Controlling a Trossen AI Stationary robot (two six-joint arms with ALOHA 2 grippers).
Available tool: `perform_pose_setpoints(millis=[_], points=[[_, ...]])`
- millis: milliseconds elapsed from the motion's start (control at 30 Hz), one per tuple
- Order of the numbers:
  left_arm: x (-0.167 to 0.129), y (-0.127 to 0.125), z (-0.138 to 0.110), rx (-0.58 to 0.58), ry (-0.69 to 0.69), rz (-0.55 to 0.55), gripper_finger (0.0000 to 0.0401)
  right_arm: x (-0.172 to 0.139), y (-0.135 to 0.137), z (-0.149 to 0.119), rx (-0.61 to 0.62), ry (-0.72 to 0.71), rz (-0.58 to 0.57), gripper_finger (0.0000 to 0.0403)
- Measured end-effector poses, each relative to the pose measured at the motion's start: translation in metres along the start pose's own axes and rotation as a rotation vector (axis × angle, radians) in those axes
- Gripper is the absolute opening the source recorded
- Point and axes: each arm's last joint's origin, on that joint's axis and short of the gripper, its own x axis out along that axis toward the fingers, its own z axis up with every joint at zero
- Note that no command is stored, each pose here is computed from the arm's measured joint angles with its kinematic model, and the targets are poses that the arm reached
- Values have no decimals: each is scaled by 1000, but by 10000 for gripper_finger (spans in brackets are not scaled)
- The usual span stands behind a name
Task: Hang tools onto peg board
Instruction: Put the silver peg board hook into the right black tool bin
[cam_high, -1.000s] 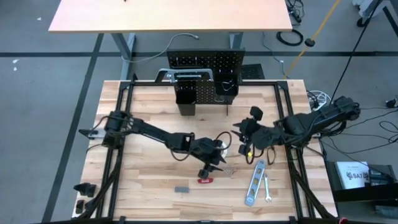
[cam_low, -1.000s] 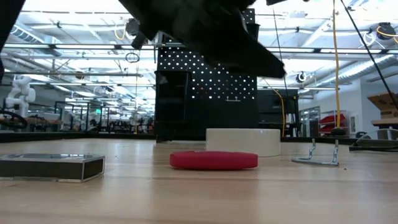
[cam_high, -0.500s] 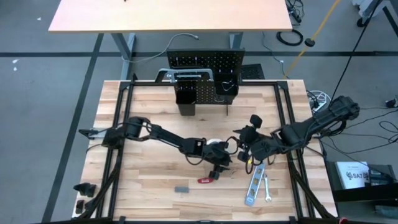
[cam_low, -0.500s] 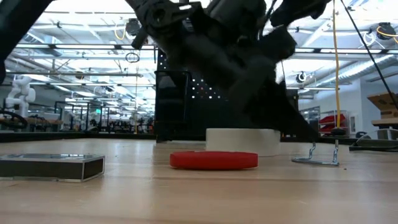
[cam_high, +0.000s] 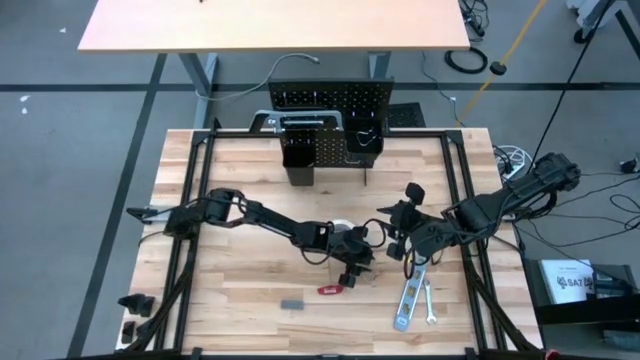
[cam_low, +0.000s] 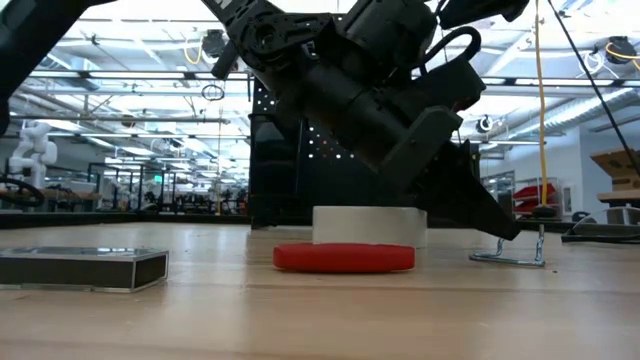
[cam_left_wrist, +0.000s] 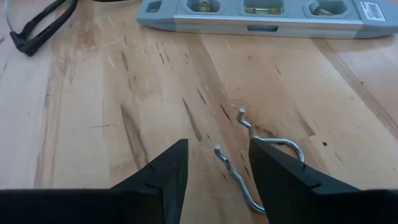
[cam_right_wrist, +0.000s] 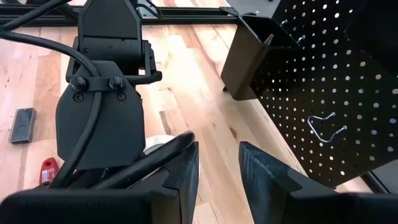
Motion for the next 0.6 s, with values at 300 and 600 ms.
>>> perform_pose_setpoints(millis=[300, 600], points=[[0, 0, 0, 1, 0, -2, 102, 0, 0, 0, 6, 1, 2, 109], [0, 0, 2, 2, -20, -11, 62, 0, 0, 0, 8, -1, 2, 109]])
